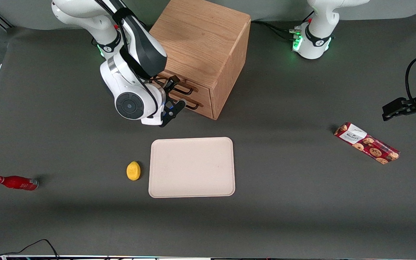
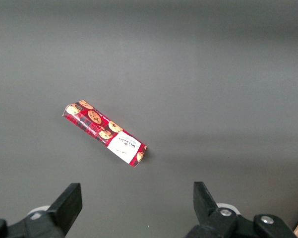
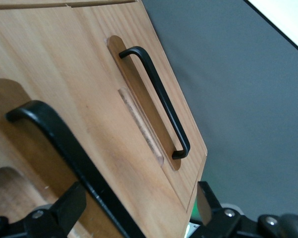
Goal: Open upper drawer
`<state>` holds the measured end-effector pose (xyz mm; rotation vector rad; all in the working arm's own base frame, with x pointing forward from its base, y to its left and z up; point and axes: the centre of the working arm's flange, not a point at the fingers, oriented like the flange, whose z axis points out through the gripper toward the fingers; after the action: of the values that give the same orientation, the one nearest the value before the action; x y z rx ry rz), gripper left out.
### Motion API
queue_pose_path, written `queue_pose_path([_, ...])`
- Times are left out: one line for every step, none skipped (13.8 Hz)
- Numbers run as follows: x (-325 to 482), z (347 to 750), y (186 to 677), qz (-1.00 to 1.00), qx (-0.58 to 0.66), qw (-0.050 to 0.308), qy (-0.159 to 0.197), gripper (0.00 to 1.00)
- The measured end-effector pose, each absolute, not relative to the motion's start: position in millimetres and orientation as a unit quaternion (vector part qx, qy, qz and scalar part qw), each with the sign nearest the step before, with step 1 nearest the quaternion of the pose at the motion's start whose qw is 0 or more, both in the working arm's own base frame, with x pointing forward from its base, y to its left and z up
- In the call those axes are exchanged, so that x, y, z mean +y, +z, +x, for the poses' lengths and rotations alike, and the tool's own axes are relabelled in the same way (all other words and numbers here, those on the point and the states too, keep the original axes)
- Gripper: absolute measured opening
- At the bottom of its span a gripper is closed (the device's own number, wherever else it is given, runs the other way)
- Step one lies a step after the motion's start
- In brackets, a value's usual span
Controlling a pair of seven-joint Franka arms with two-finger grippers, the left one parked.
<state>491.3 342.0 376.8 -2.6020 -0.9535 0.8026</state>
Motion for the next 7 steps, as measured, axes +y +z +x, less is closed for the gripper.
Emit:
queue_pose_path([341.5,491.2,372.8,-0.894,-0.329,0.128,0.276,1.00])
queue_pose_path([341.3,492.0,369.0,-0.894,-0.330,0.129,0.276,1.00])
queue_pose_path([340.7,492.6,365.6,-0.893,-0.330,0.129,0.278,1.00])
queue_pose_path([340.3,492.9,364.2,-0.892,-0.331,0.130,0.279,1.00])
queue_pose_path([340.2,492.8,364.1,-0.892,-0.332,0.130,0.279,1.00])
queue_pose_path([340.1,492.9,364.1,-0.892,-0.332,0.130,0.279,1.00])
queue_pose_path([340.0,493.0,364.0,-0.892,-0.332,0.130,0.278,1.00])
